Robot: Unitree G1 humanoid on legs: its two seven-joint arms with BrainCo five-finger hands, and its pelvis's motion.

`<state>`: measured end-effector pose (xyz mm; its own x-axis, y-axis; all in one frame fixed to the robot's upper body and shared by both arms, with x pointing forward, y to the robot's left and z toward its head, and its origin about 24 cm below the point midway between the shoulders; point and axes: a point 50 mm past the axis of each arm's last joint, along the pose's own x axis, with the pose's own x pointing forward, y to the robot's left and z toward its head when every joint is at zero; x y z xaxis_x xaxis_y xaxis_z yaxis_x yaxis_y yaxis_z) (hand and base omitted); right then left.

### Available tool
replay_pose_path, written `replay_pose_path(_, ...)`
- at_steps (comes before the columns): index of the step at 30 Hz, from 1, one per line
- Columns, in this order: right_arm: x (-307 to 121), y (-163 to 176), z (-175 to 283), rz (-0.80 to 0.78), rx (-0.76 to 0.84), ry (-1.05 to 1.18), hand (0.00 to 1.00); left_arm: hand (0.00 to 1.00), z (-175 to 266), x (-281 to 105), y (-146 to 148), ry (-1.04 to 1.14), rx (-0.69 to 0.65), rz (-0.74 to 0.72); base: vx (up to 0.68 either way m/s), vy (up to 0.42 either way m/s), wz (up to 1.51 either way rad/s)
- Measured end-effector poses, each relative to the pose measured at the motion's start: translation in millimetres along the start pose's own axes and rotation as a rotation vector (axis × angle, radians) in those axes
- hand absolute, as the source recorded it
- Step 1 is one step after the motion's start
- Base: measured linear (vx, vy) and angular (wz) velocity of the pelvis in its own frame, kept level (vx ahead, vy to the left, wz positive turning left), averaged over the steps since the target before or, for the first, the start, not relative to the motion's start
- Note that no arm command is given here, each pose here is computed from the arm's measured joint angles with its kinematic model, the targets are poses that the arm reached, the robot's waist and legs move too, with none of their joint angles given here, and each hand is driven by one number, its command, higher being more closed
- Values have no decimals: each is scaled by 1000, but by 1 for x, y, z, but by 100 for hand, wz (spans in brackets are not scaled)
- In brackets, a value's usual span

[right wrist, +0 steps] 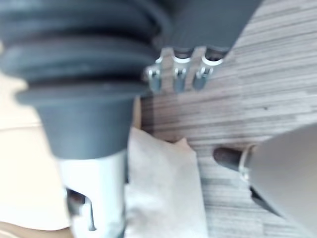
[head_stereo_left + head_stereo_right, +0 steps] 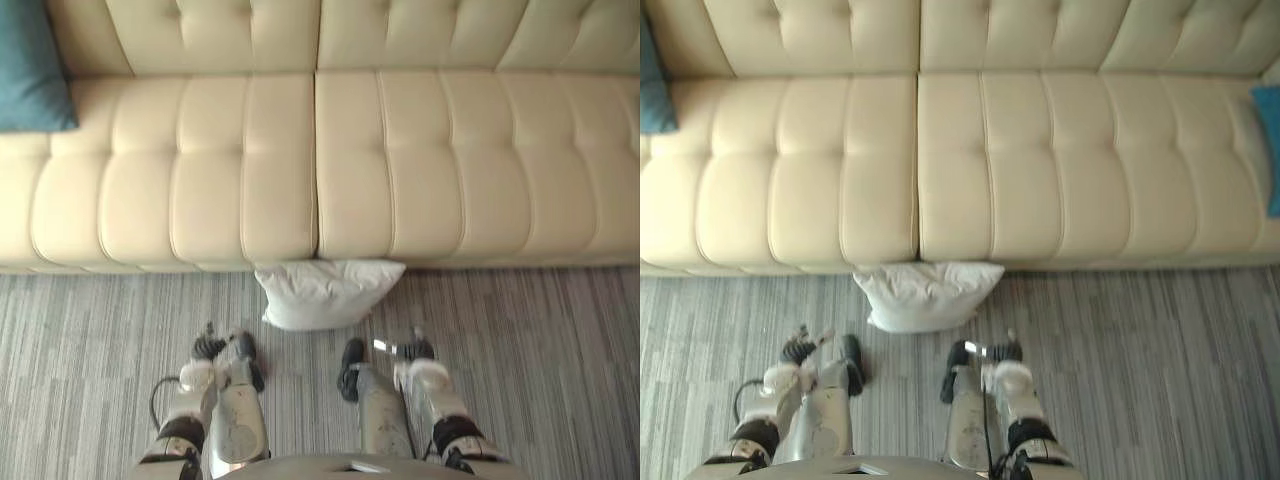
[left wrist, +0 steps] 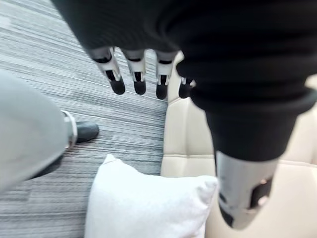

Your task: Pick up cushions and gather them together orderly.

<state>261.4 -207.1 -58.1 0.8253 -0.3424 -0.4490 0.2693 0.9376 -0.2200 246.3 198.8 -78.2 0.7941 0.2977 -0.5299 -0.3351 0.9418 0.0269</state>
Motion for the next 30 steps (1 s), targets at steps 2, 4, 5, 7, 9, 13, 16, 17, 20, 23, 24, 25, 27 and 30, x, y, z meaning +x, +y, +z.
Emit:
replay_pose_path(2,7,-1,29,-24,25,-87,0,0,27,6,-3,-82,-42,17,-225,53,-25)
replay_pose_path(4,12,-1,69,-64,87,-201,0,0,64,12,-2,-191,-125,49,-178,11,-26)
replay_pose_path(5,13,-2,83,-83,111,-241,0,0,77,14,-3,-228,-152,56,-145,-6,-18)
replay_pose_path(7,15,-3,107,-113,173,-290,0,0,101,17,-4,-280,-207,63,-89,-9,-11)
replay_pose_path(9,16,-5,128,-127,204,-339,0,0,121,17,-6,-332,-227,60,-39,-20,-6)
replay_pose_path(13,9,-19,186,-170,251,-525,0,0,173,11,-10,-490,-253,34,-23,-40,-8)
replay_pose_path(16,2,-29,224,-188,307,-629,0,0,199,4,-10,-577,-261,21,-39,-18,-10)
replay_pose_path(17,1,-31,227,-197,315,-642,0,0,202,2,-11,-589,-264,17,-43,-19,8)
replay_pose_path(20,-6,-39,249,-211,347,-707,0,0,220,-6,-18,-664,-247,-8,-70,-32,9)
replay_pose_path(23,-15,-41,275,-225,347,-780,0,0,236,-14,-28,-721,-214,-45,-87,-24,5)
replay_pose_path(24,-17,-40,280,-225,349,-794,0,0,240,-15,-30,-733,-205,-53,-73,-10,6)
replay_pose_path(25,-21,-40,288,-224,355,-818,0,0,247,-19,-36,-757,-190,-73,-52,-5,7)
replay_pose_path(27,-28,-39,303,-225,346,-867,100,0,259,-27,-48,-809,-162,-106,-54,-1,9)
replay_pose_path(30,-43,-36,322,-229,346,-948,100,0,274,-38,-66,-863,-126,-151,-30,9,8)
